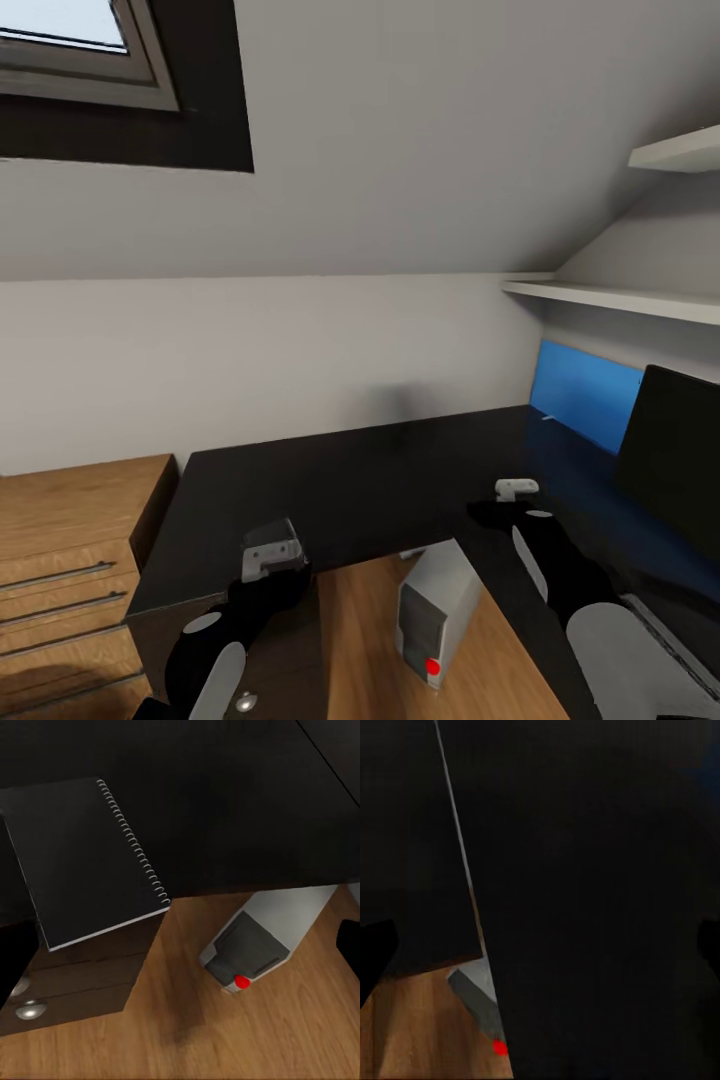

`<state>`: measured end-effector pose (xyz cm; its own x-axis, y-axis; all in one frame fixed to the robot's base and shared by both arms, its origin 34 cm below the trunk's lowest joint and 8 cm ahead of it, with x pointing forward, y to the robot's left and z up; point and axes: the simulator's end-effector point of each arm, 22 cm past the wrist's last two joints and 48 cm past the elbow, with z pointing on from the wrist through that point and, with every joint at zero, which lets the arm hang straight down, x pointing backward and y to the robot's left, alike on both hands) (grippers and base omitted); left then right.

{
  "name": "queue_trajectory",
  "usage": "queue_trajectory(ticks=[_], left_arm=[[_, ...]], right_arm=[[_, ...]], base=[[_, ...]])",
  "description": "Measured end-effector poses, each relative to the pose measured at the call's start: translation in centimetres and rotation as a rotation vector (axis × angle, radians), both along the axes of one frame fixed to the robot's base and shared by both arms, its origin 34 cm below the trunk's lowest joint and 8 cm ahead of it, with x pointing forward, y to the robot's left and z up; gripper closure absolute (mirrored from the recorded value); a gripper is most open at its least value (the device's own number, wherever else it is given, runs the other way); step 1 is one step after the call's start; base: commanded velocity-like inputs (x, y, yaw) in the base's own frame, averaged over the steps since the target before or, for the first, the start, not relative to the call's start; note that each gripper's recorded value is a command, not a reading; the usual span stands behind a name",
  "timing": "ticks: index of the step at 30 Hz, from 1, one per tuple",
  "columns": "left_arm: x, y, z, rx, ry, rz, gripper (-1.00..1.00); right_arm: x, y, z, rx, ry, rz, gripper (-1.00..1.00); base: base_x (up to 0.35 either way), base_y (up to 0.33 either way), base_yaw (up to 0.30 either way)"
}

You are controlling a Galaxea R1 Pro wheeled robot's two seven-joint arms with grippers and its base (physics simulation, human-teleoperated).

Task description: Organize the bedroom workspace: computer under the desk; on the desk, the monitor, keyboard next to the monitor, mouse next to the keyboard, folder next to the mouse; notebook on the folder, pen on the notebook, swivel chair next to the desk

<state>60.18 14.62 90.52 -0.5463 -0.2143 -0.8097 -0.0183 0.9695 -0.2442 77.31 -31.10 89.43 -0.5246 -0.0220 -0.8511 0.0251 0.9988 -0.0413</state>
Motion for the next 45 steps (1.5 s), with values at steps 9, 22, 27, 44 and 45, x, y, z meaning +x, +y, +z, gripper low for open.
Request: queue_trajectory(ticks=[9, 22, 27, 44, 45], left_arm=[[-0.1, -0.2, -0.2, 0.0, 0.005, -0.003, -1.0], [-0.1, -0.1, -0.3, 0.002, 0.005, -0.002, -1.0], [-0.1, -0.1, -0.2, 0.002, 0.005, -0.003, -1.0], [-0.1, -0.2, -0.2, 0.0, 0.005, -0.003, -1.0], [-0.1, -0.2, -0.2, 0.0, 0.005, -0.003, -1.0]], right_arm=[[0.1, 2.7, -0.1, 0.016, -0.001, 0.014, -1.0], [0.1, 3.3, -0.2, -0.001, -0.001, -0.023, -1.0], [0.1, 4.0, -0.2, -0.018, -0.001, -0.004, -1.0], [0.1, 6.3, -0.2, -0.015, -0.001, 0.03, -1.0], [0.1, 6.3, -0.3, -0.015, -0.001, 0.03, -1.0]], base=[[0.0, 0.0, 0.276], [0.0, 0.0, 0.279], [0.0, 0.0, 0.279], [0.0, 0.0, 0.276], [0.0, 0.0, 0.202]])
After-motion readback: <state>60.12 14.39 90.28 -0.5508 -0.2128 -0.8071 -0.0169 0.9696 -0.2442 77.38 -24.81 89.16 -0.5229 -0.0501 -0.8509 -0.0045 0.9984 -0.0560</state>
